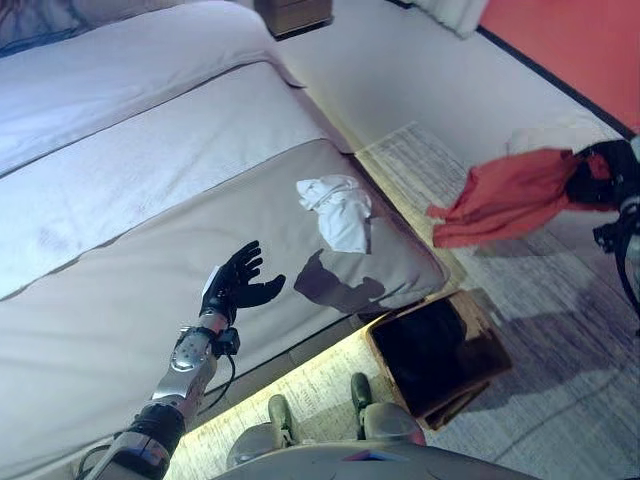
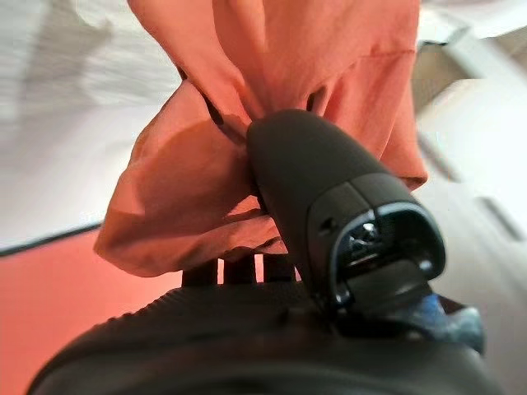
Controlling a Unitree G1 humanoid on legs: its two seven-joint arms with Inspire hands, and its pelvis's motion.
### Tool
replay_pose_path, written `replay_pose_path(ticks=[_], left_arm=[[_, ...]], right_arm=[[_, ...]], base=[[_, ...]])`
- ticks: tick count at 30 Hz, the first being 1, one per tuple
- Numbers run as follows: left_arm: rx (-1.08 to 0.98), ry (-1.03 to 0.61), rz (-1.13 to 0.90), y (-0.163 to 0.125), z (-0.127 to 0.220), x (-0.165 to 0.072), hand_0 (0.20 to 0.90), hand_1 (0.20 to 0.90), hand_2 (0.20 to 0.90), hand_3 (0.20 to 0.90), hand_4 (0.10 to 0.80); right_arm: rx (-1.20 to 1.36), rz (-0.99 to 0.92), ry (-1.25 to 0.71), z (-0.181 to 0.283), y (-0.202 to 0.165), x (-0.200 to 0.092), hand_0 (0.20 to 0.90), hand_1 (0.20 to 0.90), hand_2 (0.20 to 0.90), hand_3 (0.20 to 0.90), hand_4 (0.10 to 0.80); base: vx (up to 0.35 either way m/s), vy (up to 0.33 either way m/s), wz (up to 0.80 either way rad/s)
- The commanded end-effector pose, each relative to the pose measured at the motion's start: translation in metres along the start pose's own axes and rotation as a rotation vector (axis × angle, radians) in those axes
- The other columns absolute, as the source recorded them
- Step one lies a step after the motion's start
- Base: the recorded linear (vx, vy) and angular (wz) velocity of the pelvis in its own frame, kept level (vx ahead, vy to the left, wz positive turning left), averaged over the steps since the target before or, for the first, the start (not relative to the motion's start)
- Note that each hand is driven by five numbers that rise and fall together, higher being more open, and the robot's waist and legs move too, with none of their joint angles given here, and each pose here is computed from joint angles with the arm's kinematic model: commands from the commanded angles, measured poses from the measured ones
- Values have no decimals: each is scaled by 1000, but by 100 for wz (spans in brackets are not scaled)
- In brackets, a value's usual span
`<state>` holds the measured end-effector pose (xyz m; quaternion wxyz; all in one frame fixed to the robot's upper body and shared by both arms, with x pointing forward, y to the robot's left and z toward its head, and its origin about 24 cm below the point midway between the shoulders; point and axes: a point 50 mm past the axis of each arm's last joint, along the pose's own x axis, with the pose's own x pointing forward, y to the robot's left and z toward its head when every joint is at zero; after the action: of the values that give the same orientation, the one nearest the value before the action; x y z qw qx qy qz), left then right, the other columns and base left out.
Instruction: Pick up the clothes from the bed and place them into the basket
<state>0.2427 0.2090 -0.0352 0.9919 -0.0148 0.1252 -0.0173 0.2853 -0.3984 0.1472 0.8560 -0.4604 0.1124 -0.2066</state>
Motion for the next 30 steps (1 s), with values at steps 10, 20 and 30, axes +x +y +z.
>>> replay_pose_path(ticks=[10,20,30], left_arm=[[37,-128,-68,-16,22,14,900,900,900,900,800],[54,-128,-82,-22,24,18,900,900,900,900,800],[51,-120,-82,-22,20,16,900,900,900,900,800]], right_arm=[[86,-12,-29,-16,15,-14,300,300,300,200,100],[116,51,33,-23,46,-15,300,300,300,200,100],[110,150,83,-33,79,-24,300,300,300,200,100]], base=[[9,-44,-18],[4,-26,-1],[1,-1,0]])
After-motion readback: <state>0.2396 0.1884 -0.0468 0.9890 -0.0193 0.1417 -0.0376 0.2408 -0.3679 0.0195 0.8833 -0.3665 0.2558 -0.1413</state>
